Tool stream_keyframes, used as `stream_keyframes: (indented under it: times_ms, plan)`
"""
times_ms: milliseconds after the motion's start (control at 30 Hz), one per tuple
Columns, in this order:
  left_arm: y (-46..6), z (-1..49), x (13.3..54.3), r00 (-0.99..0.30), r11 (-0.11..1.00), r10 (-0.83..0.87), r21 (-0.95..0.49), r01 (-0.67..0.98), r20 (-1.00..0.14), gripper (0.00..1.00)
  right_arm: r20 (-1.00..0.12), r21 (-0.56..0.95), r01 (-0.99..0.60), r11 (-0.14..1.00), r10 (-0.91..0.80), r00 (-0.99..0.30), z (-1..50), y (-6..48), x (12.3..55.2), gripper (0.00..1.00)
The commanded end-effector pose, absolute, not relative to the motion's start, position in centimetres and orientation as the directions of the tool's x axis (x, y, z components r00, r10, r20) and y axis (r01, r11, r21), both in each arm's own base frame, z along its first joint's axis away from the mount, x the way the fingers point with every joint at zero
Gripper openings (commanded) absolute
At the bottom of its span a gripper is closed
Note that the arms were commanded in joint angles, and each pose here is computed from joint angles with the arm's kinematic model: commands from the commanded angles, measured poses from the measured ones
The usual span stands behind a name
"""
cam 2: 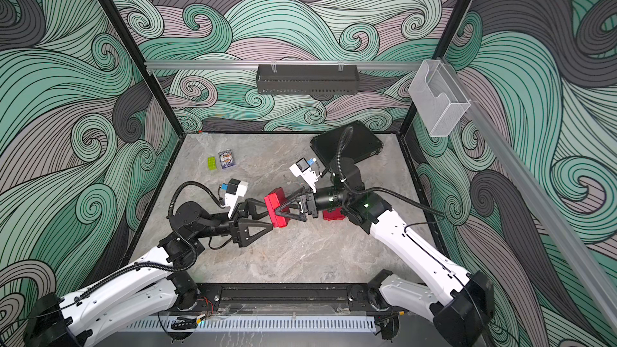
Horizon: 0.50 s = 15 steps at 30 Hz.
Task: Take the necklace out of the lift-off lid jewelry box
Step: Open the lid on the jewelry box.
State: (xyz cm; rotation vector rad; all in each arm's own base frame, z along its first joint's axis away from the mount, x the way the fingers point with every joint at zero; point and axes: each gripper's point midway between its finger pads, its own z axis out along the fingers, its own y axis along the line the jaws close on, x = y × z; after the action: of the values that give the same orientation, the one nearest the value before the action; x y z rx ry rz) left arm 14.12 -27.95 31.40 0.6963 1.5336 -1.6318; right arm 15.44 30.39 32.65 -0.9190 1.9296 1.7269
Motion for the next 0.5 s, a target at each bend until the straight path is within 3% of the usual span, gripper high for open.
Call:
stream_keyframes:
  times_ms: [0, 267, 367, 467]
  plan:
    - [-27.99, 34.31, 14.02, -0.494, 0.008, -0.221, -0.508, 0.862, -0.841, 0.99, -0.702, 0.700, -0.714, -0.031, -0.217, -0.679, 33.53, 30.59, 14.28, 0.75]
    - [-27.94, 34.66, 13.92, -0.495, 0.008, -0.236, -0.511, 0.860, -0.836, 0.93, -0.703, 0.699, -0.714, -0.038, -0.223, -0.676, 33.12, 30.84, 13.72, 0.75]
    - [-27.96, 34.60, 13.95, -0.500, 0.010, -0.236, -0.516, 0.856, -0.833, 0.85, -0.707, 0.694, -0.719, -0.035, -0.216, -0.673, 33.23, 30.78, 13.72, 0.75]
    - [-27.97, 34.46, 14.07, -0.503, 0.017, -0.236, -0.521, 0.853, -0.832, 0.69, -0.713, 0.689, -0.724, -0.035, -0.210, -0.669, 33.37, 30.70, 13.70, 0.75]
